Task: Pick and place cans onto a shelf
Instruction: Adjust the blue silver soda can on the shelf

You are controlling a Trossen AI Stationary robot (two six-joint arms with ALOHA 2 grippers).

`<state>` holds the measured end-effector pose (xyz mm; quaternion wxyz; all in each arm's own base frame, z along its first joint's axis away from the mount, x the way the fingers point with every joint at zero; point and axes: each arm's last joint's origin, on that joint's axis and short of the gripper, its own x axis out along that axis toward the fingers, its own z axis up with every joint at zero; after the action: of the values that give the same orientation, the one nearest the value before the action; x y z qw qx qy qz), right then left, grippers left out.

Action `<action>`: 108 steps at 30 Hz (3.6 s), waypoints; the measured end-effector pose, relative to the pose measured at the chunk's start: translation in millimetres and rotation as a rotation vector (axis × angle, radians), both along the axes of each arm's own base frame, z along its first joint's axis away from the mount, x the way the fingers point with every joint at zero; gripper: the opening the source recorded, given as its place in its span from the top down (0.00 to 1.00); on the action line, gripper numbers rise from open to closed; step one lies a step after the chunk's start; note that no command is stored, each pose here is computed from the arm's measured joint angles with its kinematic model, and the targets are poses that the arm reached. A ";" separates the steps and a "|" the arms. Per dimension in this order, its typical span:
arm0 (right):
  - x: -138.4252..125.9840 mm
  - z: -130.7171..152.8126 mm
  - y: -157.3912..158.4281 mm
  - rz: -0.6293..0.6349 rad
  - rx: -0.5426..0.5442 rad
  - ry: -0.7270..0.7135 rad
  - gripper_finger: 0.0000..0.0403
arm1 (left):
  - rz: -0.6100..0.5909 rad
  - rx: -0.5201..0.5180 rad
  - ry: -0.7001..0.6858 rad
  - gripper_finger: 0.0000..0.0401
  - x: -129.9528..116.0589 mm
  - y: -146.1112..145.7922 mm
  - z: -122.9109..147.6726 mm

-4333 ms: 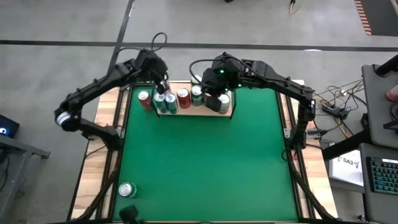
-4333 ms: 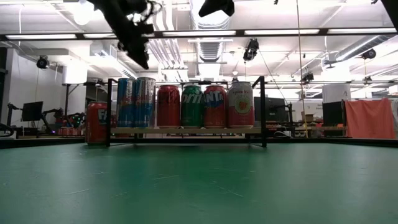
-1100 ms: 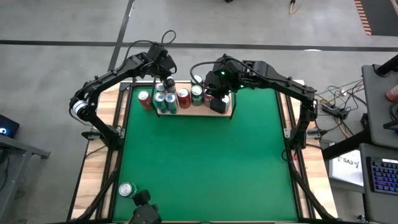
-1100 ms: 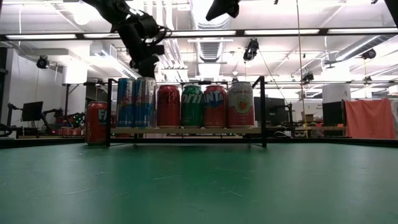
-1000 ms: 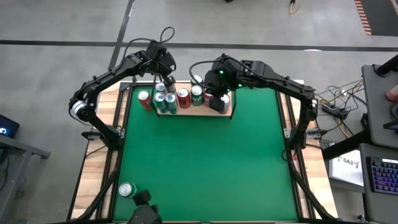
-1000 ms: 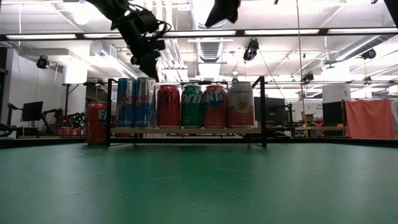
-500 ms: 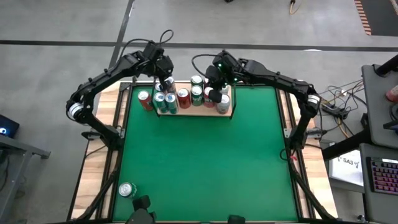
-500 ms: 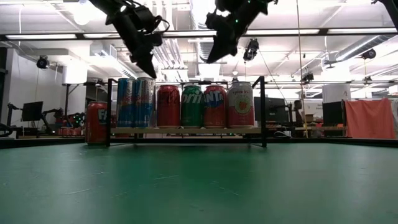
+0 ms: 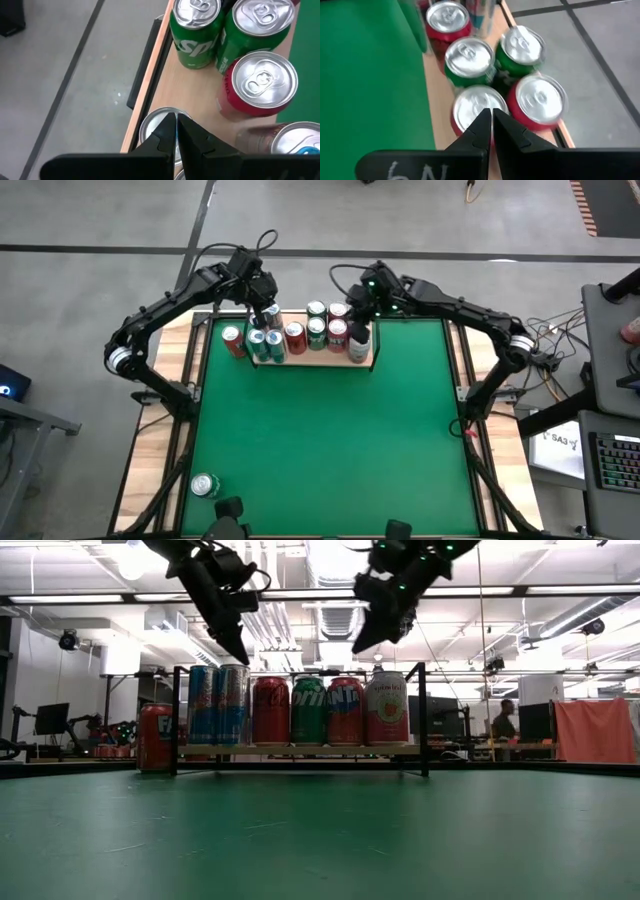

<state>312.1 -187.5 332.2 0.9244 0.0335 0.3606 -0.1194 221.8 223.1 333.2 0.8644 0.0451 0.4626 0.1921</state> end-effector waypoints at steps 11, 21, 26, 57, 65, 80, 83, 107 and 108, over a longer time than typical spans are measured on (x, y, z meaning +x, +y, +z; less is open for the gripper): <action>-38.0 -16.2 9.7 -0.025 -0.064 -0.092 0.98 | 0.025 -0.016 -0.014 1.00 0.2 0.1 0.0; -44.0 -27.2 13.1 -0.033 -0.039 -0.073 0.98 | 0.088 -0.057 -0.045 1.00 0.2 0.2 -0.4; -46.3 -32.9 14.7 -0.037 -0.024 -0.060 0.98 | 0.104 -0.058 -0.062 1.00 1.6 1.6 -0.7; -67.1 -32.9 25.6 -0.077 -0.025 -0.119 0.98 | 0.066 -0.133 -0.051 1.00 16.5 13.1 -24.0; -67.3 -32.9 25.4 -0.080 -0.023 -0.119 0.98 | 0.144 -0.042 0.068 1.00 7.5 10.7 -18.0; -73.9 -31.7 14.1 -0.131 -0.039 -0.127 0.98 | 0.092 -0.084 0.073 1.00 10.3 11.3 -23.9; -73.8 -31.5 14.1 -0.131 -0.039 -0.129 0.98 | 0.092 -0.086 0.074 1.00 10.2 11.2 -24.0; -73.7 -31.4 14.3 -0.143 -0.021 -0.135 0.98 | 0.026 0.042 0.028 1.00 11.4 16.6 5.1; -73.7 -31.1 14.2 -0.143 -0.022 -0.136 0.98 | 0.019 0.053 0.028 1.00 12.2 18.7 4.0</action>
<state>238.4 -173.2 301.2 0.9362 0.0572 0.2923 -0.1865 234.0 241.7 337.1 0.8544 0.0665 0.4699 0.2118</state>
